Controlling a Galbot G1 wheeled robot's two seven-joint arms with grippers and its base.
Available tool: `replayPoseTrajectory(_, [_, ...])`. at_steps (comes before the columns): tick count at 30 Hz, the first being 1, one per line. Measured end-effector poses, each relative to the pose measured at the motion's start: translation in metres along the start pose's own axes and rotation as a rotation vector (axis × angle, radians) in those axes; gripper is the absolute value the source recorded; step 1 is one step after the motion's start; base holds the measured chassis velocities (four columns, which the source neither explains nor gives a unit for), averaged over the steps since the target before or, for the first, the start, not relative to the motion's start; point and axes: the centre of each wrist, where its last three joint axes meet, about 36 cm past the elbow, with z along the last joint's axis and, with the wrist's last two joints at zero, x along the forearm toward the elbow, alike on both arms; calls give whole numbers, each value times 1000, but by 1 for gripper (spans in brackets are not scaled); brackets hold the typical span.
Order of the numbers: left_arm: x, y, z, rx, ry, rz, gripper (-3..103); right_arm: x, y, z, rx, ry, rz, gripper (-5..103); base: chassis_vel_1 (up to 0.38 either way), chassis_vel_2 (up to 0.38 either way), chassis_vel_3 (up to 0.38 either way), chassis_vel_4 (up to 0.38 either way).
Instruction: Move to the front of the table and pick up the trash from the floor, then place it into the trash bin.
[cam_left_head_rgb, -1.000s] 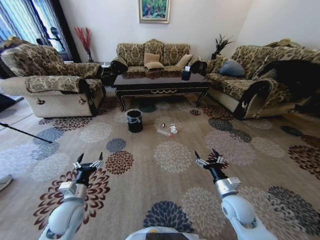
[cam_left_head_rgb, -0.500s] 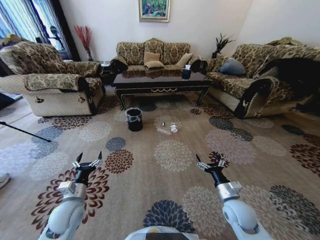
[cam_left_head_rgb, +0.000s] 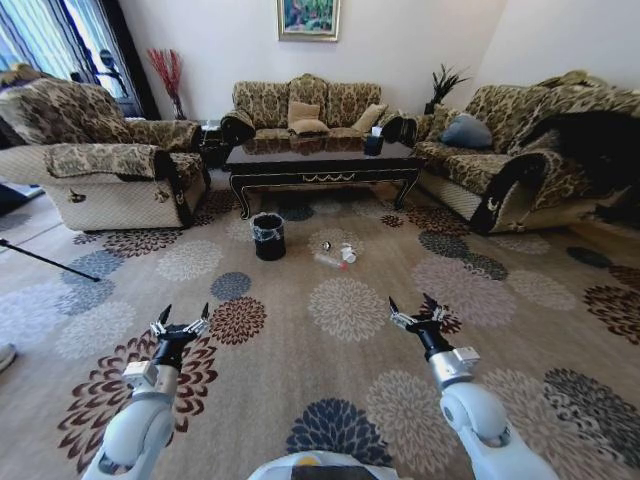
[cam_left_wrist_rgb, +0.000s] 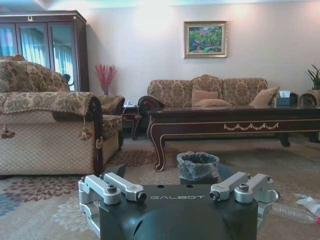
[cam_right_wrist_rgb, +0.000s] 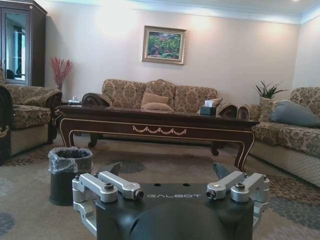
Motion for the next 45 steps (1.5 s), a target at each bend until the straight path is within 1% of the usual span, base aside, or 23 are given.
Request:
replayPoseTrajectory(1, [4, 3, 0, 2, 0, -2, 100, 7, 0, 0, 8, 1, 7, 100, 0, 0, 0, 0])
replayPoseTrajectory(4, [5, 3, 0, 2, 1, -1, 100, 13, -1, 0, 13, 1, 12, 100, 0, 0, 0, 0])
replayPoseTrajectory(6, [5, 0, 0, 3, -2, 8, 100, 16, -2, -2, 16, -4, 18, 100, 0, 0, 0, 0])
replayPoseTrajectory(12, [4, -5, -3, 4, -3, 17, 100, 20, -1, -2, 11, -3, 20, 100, 0, 0, 0, 0])
replayPoseTrajectory(19, [10, -2, -3, -2, 6, 8, 100, 22, 3, 0, 5, -1, 21, 100, 0, 0, 0, 0])
replayPoseTrajectory(25, [14, -4, -2, -5, 6, 4, 100, 23, 2, -4, 8, -10, 17, 100, 0, 0, 0, 0])
replayPoseTrajectory(32, [15, -6, -2, -11, 6, 7, 100, 26, 5, -3, 2, -9, 17, 100, 0, 0, 0, 0])
replayPoseTrajectory(45, [15, -6, 3, -24, 4, -9, 100, 31, 7, -1, 13, -5, 12, 100, 0, 0, 0, 0])
